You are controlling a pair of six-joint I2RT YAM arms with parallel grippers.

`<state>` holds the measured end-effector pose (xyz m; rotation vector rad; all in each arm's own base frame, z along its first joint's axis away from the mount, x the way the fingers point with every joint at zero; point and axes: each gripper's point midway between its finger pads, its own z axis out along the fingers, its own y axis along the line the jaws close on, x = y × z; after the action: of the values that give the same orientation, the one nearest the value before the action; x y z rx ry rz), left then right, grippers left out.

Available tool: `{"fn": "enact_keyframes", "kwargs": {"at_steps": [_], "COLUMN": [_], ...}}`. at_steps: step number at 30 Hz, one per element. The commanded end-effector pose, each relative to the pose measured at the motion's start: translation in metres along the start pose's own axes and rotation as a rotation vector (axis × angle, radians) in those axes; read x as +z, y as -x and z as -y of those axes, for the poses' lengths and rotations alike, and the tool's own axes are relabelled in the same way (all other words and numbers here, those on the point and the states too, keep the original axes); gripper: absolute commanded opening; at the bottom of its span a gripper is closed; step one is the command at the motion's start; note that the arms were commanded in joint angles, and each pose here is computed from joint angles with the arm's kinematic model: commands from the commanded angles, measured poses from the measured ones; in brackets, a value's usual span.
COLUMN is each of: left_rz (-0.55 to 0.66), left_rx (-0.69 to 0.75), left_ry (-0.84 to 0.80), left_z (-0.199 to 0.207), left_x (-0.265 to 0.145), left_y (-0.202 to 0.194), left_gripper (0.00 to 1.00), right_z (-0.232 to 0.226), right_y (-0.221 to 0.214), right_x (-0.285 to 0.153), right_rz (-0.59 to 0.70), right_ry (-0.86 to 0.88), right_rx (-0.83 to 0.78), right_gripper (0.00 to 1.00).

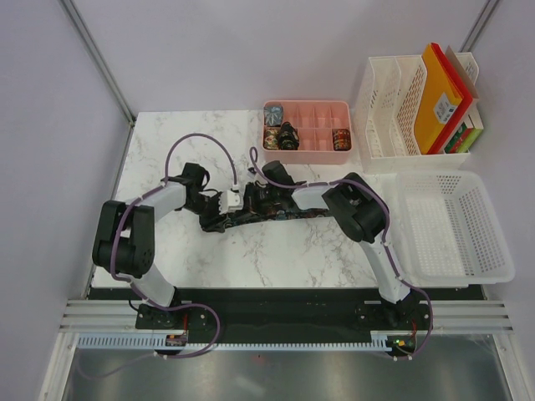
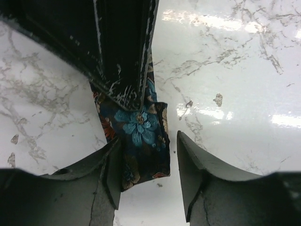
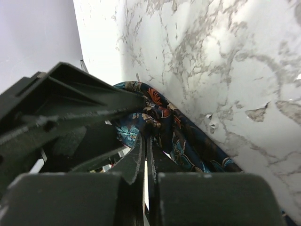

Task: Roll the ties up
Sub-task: Roll the tie at the center of the board.

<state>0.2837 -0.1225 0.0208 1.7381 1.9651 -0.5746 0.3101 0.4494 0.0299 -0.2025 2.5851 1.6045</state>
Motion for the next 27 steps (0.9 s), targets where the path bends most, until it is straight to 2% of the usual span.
{"fn": "enact_keyframes", "kwargs": {"at_steps": [1,18,23,27], "left_rz": [0.044,0.130,0.087,0.074], "left_rx": [-0.041,-0.002,0.073,0.069], "left_ry": [0.066,0.138,0.097,0.089], "left_z": [-0.012,-0.041,-0.027,-0.025], "left_x": [-0.020,-0.019,-0.004,-0.001], "left_y": [0.006,0.024,0.019,0.018], "left_gripper": [0.56,0.68,0.68,0.61], "right_z": [0.039,0.088,0.091,0.091], "right_y": [0.010,0.002,0.001,-0.005], "right_x": [-0.001,-0.007,-0.006,-0.004], "right_rz": [0.028,0.006,0.001,-0.010], "right_ry": [-0.091,-0.198,-0.213,-0.219], "right_rx": [0.007,0.103,0.110,0.112], "right_gripper": [0.00,0.00,0.00,0.00]}}
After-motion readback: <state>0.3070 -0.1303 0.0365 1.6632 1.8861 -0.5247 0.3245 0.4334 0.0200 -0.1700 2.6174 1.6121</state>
